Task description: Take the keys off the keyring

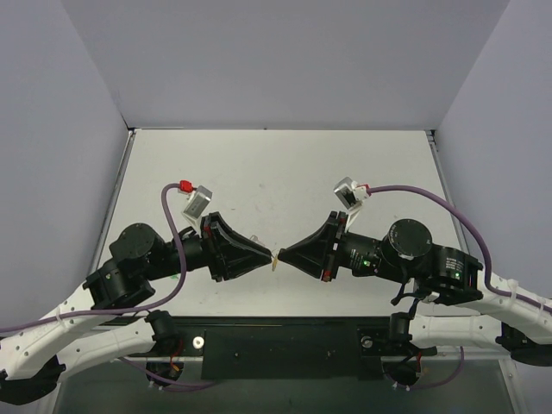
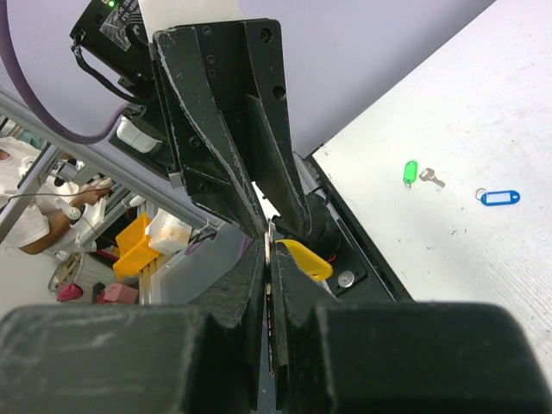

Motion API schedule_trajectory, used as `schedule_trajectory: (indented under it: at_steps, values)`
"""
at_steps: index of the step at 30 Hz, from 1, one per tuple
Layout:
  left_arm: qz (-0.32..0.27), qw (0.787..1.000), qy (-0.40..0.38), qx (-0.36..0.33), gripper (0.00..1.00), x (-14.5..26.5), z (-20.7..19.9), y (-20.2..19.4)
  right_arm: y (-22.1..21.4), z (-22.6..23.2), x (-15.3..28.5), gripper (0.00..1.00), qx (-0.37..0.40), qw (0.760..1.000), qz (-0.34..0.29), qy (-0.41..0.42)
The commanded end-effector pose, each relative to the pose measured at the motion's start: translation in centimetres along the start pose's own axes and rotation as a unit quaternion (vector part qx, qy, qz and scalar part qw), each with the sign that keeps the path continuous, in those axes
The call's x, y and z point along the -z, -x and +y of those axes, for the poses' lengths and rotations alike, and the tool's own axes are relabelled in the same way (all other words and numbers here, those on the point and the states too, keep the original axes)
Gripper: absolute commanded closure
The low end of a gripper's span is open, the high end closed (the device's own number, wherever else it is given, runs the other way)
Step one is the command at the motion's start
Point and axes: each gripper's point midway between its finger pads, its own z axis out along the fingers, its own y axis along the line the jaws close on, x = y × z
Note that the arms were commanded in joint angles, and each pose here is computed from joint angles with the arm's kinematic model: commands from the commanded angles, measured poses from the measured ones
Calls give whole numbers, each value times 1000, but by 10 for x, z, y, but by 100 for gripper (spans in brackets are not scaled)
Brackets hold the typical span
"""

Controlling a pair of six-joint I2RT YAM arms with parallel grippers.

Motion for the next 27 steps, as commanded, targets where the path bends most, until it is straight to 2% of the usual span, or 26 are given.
schedule_trajectory:
  at_steps: [1, 12, 14, 15, 17, 21, 27]
  values:
    - [-46, 998, -37, -6, 66, -1, -19, 22, 13, 7, -3, 100, -7, 999, -31, 15]
    - [-43, 998, -42, -5, 75, -7, -18, 20, 12, 8, -4, 100, -8, 999, -30, 17]
    - [-39, 998, -42, -4, 82, -8, -17, 19, 13, 7, -4, 100, -8, 999, -31, 16]
    - [-34, 998, -45, -3, 92, -8, -17, 16, 14, 8, -4, 100, -9, 999, -33, 17]
    - [-28, 998, -48, -1, 100, -9, -18, 14, 13, 7, -4, 100, -9, 999, -33, 16]
    - [-21, 998, -55, -5, 100, -10, -20, 12, 13, 6, -6, 100, -11, 999, -34, 15]
    - [24, 1000, 5, -9, 100, -16, 3, -1, 8, -2, -9, 100, -16, 1000, -27, -2]
